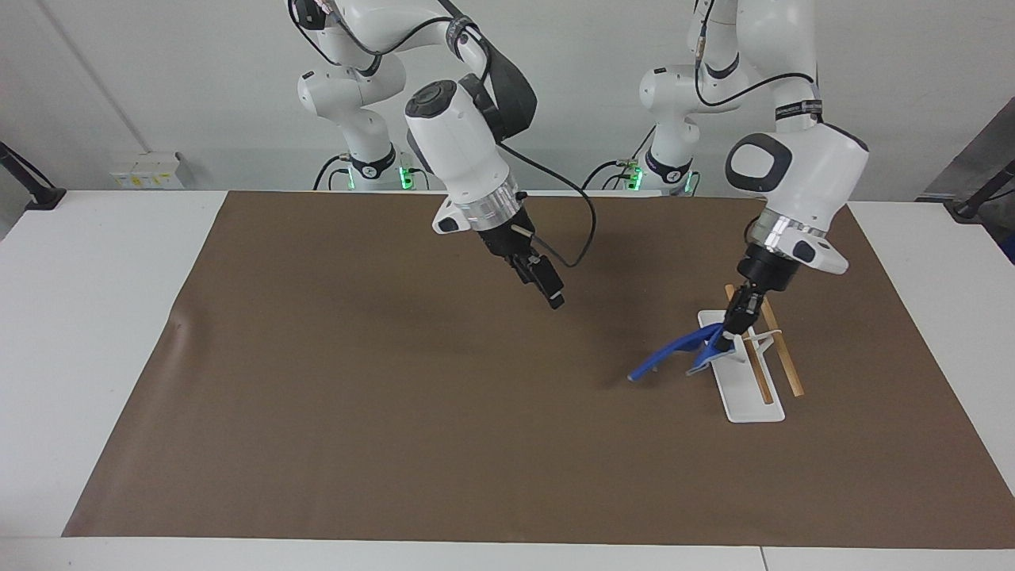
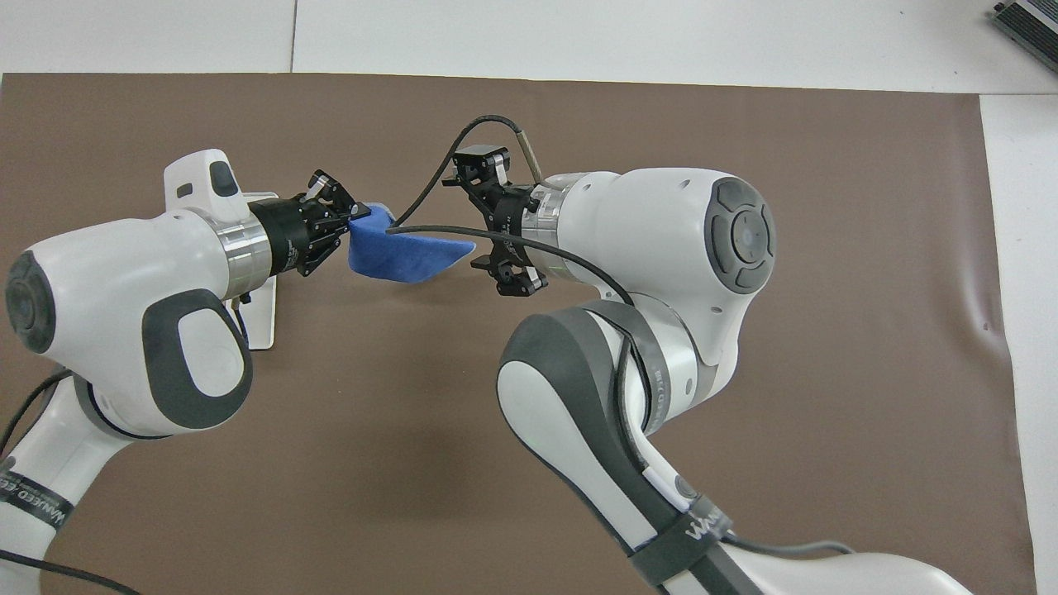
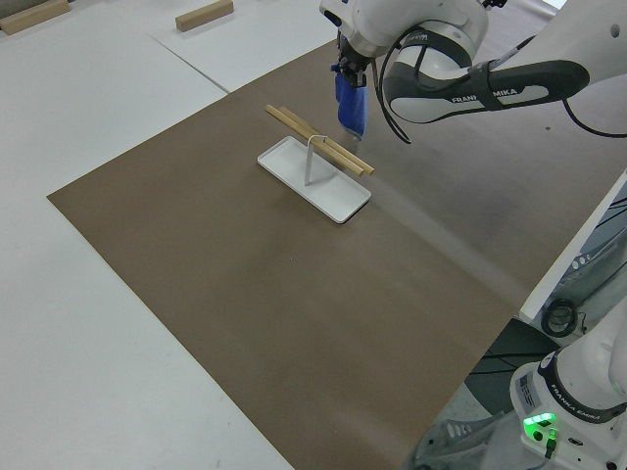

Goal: Right arm passes towel to left arm to hang
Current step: 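Open the right gripper and withdraw it while the left gripper pulls back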

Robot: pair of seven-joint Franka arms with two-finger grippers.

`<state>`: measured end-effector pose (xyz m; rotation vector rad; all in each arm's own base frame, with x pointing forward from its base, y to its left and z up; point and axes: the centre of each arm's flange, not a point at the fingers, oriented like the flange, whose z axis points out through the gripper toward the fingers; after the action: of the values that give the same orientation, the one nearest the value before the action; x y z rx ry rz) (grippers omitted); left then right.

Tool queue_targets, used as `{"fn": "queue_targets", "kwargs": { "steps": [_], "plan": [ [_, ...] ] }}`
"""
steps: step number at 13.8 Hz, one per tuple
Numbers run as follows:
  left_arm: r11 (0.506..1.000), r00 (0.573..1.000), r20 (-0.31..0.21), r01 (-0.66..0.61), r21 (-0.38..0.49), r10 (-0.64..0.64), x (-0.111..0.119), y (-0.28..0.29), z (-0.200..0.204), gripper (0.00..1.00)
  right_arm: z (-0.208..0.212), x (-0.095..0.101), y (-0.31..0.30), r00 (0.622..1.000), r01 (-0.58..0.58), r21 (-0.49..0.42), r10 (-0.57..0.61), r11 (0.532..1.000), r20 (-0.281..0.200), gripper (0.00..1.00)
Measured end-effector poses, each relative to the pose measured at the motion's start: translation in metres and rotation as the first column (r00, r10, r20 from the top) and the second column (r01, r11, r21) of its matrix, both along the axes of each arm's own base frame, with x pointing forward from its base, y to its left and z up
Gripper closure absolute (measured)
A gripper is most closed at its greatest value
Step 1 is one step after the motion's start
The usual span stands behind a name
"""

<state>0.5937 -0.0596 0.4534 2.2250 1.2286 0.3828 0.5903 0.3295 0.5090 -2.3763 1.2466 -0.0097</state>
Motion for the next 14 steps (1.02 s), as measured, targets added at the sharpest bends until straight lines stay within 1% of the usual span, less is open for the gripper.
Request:
{"fn": "queue_targets", "kwargs": {
  "steps": [2, 4, 6, 7, 8, 10, 12, 14],
  "plan": [
    [0.999, 1.0, 0.01, -0.014, 0.046, 0.013, 0.003, 0.025, 0.003, 0.98, 0.002, 0.002, -0.02, 0.998, -0.058, -0.062, 0.059, 0.996, 0.006, 0.0],
    [0.993, 0.999, 0.032, -0.022, 0.114, 0.018, 0.006, 0.052, 0.012, 0.98, 0.007, 0.007, -0.047, 0.993, -0.117, -0.107, 0.119, 0.987, 0.014, 0.0],
    [0.985, 0.998, 0.054, -0.052, 0.166, 0.044, 0.012, 0.091, 0.031, 0.98, 0.012, 0.013, -0.083, 0.983, -0.181, -0.154, 0.184, 0.971, 0.005, 0.0],
    [0.982, 0.997, 0.055, -0.063, 0.177, 0.055, 0.014, 0.109, 0.043, 0.98, 0.015, 0.015, -0.103, 0.976, -0.213, -0.185, 0.217, 0.959, -0.001, 0.0],
    [0.98, 0.997, 0.05, -0.064, 0.188, 0.055, 0.016, 0.123, 0.057, 0.98, 0.018, 0.017, -0.123, 0.968, -0.245, -0.22, 0.249, 0.944, -0.01, 0.0],
    [0.966, 0.999, 0.029, -0.026, 0.258, 0.019, 0.019, 0.134, 0.075, 0.98, 0.025, 0.019, -0.16, 0.951, -0.303, -0.288, 0.308, 0.908, -0.028, 0.0],
    [0.947, 1.0, 0.008, 0.017, 0.322, -0.021, 0.02, 0.13, 0.074, 0.98, 0.03, 0.019, -0.195, 0.937, -0.342, -0.322, 0.347, 0.883, -0.046, 0.0],
    [0.939, 0.999, -0.012, 0.049, 0.339, -0.048, 0.024, 0.12, 0.064, 0.98, 0.032, 0.02, -0.233, 0.926, -0.372, -0.332, 0.373, 0.867, -0.064, 0.0]
  ]
}}
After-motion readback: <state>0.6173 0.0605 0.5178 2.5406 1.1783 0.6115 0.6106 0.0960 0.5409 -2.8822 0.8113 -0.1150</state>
